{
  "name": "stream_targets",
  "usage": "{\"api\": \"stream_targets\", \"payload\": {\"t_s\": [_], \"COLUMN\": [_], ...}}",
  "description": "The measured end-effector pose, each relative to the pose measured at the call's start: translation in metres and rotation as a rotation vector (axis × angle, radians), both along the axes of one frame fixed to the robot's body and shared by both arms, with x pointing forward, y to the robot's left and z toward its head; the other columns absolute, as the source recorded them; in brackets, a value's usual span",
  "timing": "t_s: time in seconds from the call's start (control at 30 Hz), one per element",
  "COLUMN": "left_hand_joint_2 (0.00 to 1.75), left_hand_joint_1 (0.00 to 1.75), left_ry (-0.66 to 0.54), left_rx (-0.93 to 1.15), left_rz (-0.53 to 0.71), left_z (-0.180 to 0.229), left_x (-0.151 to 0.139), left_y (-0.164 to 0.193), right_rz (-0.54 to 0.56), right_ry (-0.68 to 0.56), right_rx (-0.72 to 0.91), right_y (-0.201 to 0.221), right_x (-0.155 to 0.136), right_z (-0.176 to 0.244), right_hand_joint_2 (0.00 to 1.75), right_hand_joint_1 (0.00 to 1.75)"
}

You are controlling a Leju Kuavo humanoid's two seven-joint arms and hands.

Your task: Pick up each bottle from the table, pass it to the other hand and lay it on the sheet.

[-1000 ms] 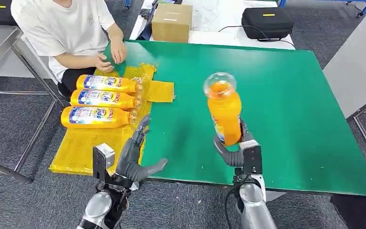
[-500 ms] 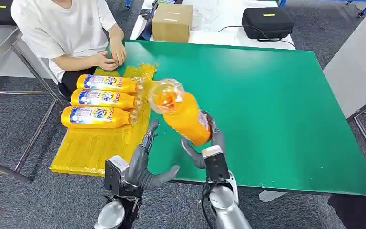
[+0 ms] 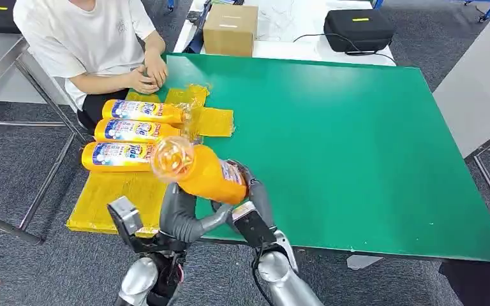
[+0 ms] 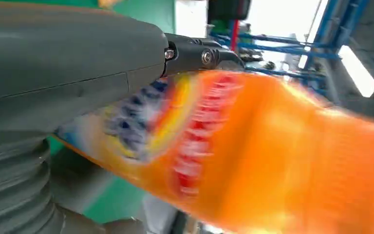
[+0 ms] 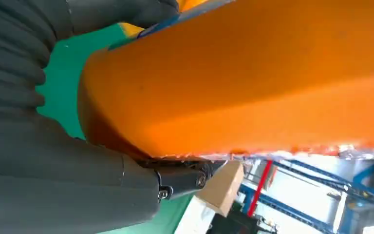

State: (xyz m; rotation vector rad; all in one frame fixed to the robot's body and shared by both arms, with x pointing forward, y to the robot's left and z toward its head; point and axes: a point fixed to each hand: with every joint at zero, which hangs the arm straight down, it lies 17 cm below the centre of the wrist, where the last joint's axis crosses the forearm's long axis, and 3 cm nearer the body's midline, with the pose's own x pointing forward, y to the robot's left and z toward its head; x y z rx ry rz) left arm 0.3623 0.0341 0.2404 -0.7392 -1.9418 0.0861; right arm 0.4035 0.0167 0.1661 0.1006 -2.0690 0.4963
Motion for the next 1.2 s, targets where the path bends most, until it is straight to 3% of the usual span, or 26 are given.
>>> {"api": "stream_targets", "payload": {"t_s": [0.6,0.77,1.1,1.13,1.17,1.2], "left_hand_joint_2": [1.75,1.75,1.75,1.75,1.75,1.75], "left_hand_joint_1": [0.0,0.0,0.0,0.16,1.59,1.75], "left_ry": [0.013,0.006,0.015,0.019,0.02,0.023], "left_rx": [0.004,0.047,0.031,0.026,0.023,0.021], "left_rz": [-0.044,-0.003,0.011,0.014,0.017,0.019], "left_z": [0.007,0.007,0.012,0.012,0.012,0.012], "left_x": [0.005,0.012,0.024,0.026,0.028,0.028], "left_y": [-0.008,-0.006,-0.002,0.0,0.001,0.002], "right_rz": [-0.008,-0.015,0.019,0.023,0.028,0.031], "right_ry": [-0.021,-0.056,-0.065,-0.064,-0.065,-0.066], "right_rx": [-0.115,-0.206,-0.206,-0.204,-0.203,-0.203], "right_y": [0.012,0.018,0.027,0.029,0.031,0.032], "right_x": [0.012,0.02,0.014,0.013,0.012,0.011], "right_z": [-0.007,-0.003,-0.004,-0.003,-0.003,-0.003], "right_hand_joint_2": [1.75,1.75,1.75,1.75,1.75,1.75], "right_hand_joint_1": [1.75,1.75,1.75,1.75,1.75,1.75]}}
